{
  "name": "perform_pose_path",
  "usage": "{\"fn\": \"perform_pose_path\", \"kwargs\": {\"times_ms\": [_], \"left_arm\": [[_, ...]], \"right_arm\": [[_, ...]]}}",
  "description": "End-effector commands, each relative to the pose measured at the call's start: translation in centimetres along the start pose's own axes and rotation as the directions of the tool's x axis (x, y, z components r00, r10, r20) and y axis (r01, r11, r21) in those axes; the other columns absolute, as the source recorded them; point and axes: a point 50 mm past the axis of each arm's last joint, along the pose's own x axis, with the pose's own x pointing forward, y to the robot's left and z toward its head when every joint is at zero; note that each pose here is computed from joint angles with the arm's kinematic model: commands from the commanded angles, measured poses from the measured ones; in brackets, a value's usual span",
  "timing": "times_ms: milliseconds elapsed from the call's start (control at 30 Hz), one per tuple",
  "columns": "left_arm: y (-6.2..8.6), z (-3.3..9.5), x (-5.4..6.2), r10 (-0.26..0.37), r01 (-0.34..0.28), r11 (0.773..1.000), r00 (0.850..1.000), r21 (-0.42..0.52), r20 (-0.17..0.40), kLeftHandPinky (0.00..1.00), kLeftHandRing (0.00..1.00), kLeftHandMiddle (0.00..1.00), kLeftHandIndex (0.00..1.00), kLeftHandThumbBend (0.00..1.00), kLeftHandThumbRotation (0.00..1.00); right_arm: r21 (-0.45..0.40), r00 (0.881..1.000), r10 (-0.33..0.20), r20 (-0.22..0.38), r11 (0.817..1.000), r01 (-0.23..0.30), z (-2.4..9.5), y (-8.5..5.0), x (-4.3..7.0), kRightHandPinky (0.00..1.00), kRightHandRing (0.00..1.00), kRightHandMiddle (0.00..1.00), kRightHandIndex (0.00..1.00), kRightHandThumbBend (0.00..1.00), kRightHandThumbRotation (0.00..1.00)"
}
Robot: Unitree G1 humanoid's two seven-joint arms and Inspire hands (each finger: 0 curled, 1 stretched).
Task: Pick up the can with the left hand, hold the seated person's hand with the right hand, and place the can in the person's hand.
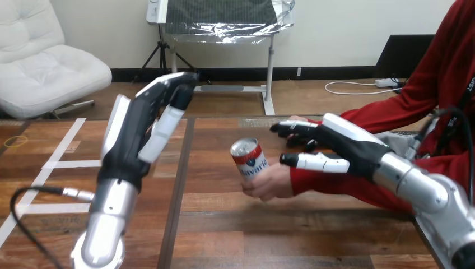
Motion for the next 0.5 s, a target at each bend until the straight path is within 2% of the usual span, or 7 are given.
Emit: {"fn": "perform_pose_path", "kwargs": {"times_ms": [0, 67, 167, 300, 367, 400, 467], "left_arm": [[0.8, 1.4, -0.2, 0.035, -0.034, 0.999, 0.995, -0.013, 0.096, 0.79, 0.77, 0.76, 0.70, 0.62, 1.00], [0.8, 1.4, -0.5, 0.036, -0.035, 0.999, 0.994, -0.017, 0.100, 0.77, 0.76, 0.75, 0.70, 0.61, 1.00], [0.9, 1.3, -1.0, 0.044, -0.042, 0.999, 0.994, -0.025, 0.100, 0.74, 0.75, 0.75, 0.69, 0.61, 1.00], [1.0, 1.2, -2.0, 0.056, -0.051, 0.998, 0.994, -0.045, 0.093, 0.69, 0.73, 0.75, 0.69, 0.60, 1.00], [1.0, 1.2, -2.3, 0.060, -0.055, 0.997, 0.994, -0.057, 0.089, 0.67, 0.73, 0.75, 0.69, 0.60, 1.00], [1.0, 1.2, -2.6, 0.065, -0.059, 0.996, 0.994, -0.067, 0.084, 0.67, 0.73, 0.75, 0.70, 0.60, 1.00], [1.1, 1.2, -2.9, 0.070, -0.064, 0.995, 0.994, -0.078, 0.079, 0.65, 0.73, 0.75, 0.70, 0.60, 1.00]], "right_arm": [[0.113, 0.979, -0.182, 0.094, 0.979, 0.171, 2.1, -1.2, 0.4, 0.74, 0.87, 0.90, 0.90, 0.85, 1.00], [0.152, 0.972, -0.212, 0.101, 0.969, 0.195, 2.2, -1.0, 0.3, 0.76, 0.88, 0.91, 0.91, 0.84, 1.00], [0.237, 0.951, -0.278, 0.138, 0.941, 0.240, 2.6, -0.6, 0.0, 0.78, 0.90, 0.92, 0.92, 0.80, 1.00], [0.326, 0.906, -0.368, 0.210, 0.900, 0.290, 3.6, -0.1, -0.5, 0.82, 0.91, 0.92, 0.92, 0.77, 1.00], [0.351, 0.889, -0.395, 0.233, 0.886, 0.302, 4.0, 0.0, -0.7, 0.83, 0.92, 0.93, 0.93, 0.76, 1.00], [0.372, 0.873, -0.417, 0.253, 0.875, 0.310, 4.4, 0.2, -0.9, 0.83, 0.92, 0.93, 0.93, 0.76, 1.00], [0.393, 0.856, -0.439, 0.271, 0.863, 0.318, 4.8, 0.4, -1.1, 0.84, 0.92, 0.93, 0.93, 0.76, 1.00]]}}
